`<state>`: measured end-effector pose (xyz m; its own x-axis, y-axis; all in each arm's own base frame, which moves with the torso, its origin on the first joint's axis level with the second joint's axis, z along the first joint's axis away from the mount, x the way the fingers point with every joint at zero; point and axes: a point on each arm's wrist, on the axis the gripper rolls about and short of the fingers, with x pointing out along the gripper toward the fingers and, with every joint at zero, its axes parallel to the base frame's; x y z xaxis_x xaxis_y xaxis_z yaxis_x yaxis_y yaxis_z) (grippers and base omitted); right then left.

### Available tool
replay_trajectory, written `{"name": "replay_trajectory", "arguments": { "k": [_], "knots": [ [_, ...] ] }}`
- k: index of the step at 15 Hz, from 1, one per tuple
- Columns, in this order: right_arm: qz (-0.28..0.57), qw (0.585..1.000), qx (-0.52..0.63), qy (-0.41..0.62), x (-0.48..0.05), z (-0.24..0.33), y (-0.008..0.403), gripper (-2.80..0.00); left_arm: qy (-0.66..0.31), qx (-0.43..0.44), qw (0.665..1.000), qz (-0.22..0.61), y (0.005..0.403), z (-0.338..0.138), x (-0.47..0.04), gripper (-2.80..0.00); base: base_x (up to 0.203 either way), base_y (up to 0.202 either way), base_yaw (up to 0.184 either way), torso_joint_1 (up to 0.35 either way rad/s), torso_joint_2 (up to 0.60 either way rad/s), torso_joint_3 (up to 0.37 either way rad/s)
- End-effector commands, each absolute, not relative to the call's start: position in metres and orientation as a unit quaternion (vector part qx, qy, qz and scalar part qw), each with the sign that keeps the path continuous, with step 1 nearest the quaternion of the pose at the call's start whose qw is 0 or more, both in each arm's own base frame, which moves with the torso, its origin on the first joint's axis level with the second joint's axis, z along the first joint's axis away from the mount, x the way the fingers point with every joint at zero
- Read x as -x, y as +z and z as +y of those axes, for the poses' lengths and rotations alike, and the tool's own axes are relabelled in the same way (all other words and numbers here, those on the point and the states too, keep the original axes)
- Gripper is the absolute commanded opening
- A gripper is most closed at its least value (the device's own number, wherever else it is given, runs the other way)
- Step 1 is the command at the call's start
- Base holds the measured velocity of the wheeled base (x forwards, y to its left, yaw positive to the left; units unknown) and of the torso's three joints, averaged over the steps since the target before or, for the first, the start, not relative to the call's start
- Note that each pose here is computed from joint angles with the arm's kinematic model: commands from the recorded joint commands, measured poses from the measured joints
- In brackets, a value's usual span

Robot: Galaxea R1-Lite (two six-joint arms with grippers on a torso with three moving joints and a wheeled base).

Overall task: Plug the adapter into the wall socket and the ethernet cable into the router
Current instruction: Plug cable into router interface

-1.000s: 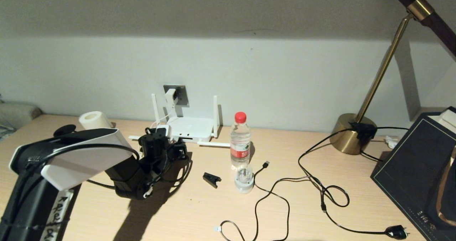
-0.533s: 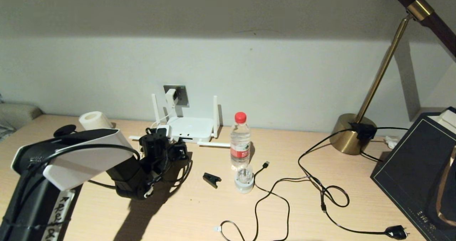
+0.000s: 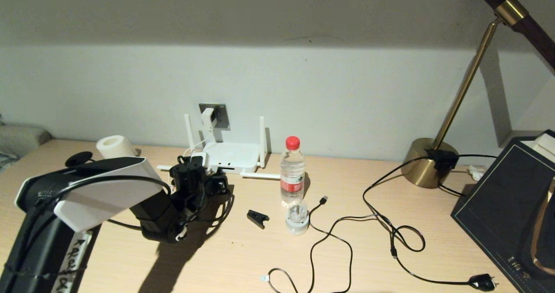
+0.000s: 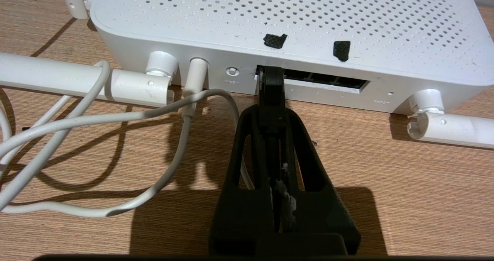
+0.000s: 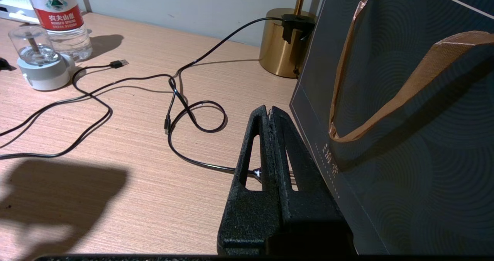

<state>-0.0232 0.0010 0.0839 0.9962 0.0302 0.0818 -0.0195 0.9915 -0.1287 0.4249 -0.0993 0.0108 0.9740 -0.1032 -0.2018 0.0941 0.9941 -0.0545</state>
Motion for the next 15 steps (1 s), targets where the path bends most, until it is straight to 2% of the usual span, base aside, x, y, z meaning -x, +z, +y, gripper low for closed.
{"name": "replay_trajectory", "arguments": {
  "k": [1,15],
  "knots": [
    [-0.024,0.998,0.064,0.014,0.0203,0.0010,0.0742,-2.80,-0.048,0.023,0.993,0.102,0.0093,-0.0987,-0.4251,-2.80,0.000,0.000,0.000,0.000,0.00,0.000],
    [-0.025,0.998,0.064,0.014,0.0204,0.0010,0.0746,-2.80,-0.076,0.002,0.993,0.094,0.0149,-0.0986,-0.4282,-2.80,0.000,0.000,0.000,0.000,0.00,0.000]
  ]
}}
